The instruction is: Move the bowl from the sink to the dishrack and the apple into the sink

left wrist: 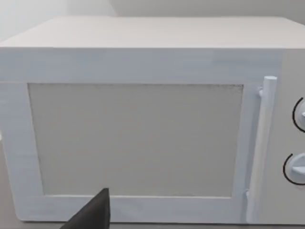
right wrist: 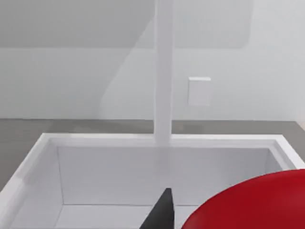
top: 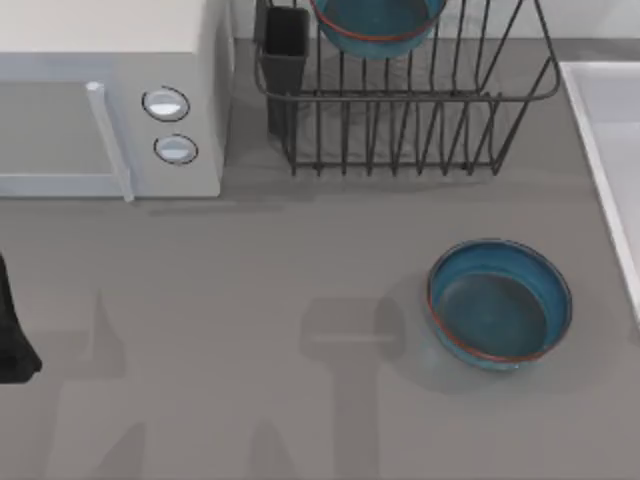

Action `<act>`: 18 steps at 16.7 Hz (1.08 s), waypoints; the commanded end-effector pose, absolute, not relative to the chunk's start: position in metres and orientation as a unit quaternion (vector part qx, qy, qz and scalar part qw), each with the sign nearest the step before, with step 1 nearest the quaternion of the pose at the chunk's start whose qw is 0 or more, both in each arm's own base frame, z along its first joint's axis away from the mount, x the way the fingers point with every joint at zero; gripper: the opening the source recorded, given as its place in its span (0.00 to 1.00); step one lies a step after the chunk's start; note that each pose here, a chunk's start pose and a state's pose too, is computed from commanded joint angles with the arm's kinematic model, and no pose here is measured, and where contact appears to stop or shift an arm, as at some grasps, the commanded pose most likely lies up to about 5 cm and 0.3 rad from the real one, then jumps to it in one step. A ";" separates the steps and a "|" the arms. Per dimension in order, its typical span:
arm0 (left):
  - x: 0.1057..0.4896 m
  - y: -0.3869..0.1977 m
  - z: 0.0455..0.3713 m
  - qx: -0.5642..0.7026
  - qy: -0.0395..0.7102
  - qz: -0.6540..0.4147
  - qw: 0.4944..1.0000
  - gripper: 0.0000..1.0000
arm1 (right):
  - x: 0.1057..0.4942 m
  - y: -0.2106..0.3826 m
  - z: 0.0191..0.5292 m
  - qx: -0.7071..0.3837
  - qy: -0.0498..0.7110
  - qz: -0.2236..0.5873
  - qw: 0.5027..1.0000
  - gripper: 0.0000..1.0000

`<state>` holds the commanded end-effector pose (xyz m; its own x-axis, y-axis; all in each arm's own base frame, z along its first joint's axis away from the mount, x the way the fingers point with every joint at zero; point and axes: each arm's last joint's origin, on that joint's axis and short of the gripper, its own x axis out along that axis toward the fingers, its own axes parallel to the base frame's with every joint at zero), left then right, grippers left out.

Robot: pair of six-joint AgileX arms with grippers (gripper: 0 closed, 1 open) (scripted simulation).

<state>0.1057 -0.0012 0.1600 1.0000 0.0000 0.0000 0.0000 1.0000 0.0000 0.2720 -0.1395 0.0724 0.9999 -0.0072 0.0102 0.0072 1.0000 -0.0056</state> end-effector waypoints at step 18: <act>0.106 -0.001 0.160 0.000 0.000 0.000 1.000 1.00 | 0.267 -0.136 0.059 0.000 0.000 -0.005 1.000 0.83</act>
<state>0.1057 -0.0012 0.1600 1.0000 0.0000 0.0000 0.0000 1.0000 0.0000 0.2671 -0.1364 0.0590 0.9999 -0.0100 0.0000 0.0100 0.9999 0.0000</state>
